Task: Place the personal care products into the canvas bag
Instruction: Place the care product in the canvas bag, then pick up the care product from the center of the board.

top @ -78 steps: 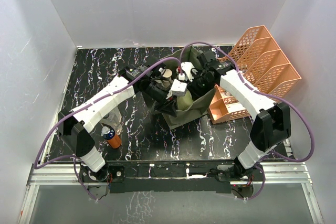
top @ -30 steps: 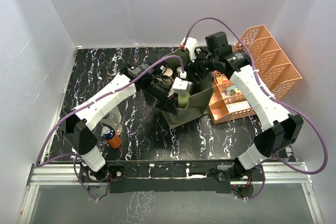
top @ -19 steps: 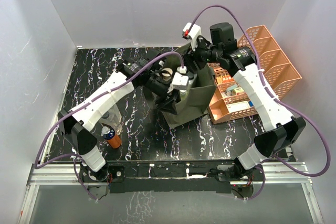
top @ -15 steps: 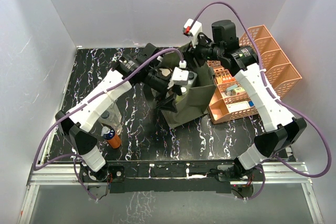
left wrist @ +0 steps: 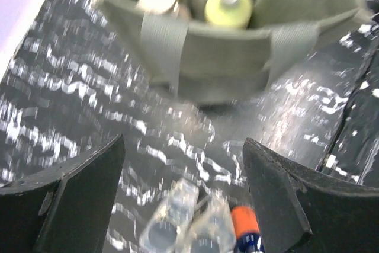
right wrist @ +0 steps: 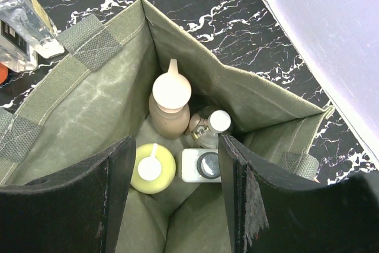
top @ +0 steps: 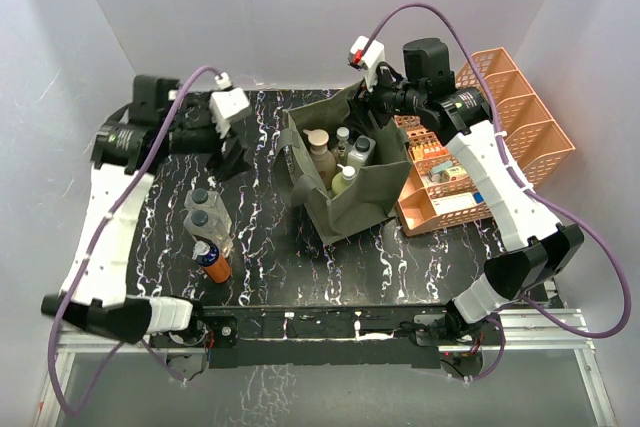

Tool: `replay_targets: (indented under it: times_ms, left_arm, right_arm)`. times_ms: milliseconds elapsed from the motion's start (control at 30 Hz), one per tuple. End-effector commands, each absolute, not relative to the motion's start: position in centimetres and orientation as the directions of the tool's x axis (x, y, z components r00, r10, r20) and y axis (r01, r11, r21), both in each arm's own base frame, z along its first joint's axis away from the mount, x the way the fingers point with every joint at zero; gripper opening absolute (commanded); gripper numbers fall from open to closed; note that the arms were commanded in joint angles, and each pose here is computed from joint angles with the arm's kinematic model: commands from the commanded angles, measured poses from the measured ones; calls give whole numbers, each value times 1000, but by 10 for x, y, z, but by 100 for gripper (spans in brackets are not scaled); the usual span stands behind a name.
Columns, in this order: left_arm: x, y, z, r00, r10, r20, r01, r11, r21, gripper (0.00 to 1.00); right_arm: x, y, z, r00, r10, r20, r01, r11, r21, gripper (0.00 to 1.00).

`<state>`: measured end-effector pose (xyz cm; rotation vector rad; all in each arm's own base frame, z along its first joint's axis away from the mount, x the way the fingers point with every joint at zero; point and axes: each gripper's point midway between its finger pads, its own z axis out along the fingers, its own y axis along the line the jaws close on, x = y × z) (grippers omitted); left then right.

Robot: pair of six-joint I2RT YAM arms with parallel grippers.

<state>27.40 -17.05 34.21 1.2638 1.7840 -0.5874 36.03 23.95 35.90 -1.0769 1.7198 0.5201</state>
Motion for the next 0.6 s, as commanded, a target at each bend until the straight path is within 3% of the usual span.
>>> replay_targets:
  times_ms: [0,367,567]
  left_arm:
    - [265,-102,299,-285,626,-726,825,546,146,78]
    - [246,-24,234,-499,718,-485,756,635,161,77]
    - [250,13,221,-518,729,-448,770,625,128,76]
  right_arm:
    - [357,238,387,-27,-383,-923,-841,508,-186,60]
    - [348,236,388,-24,-379,-925,-846,501,-183,60]
    - [344,233,387,-25,-381,-924,-845,502,-184,60]
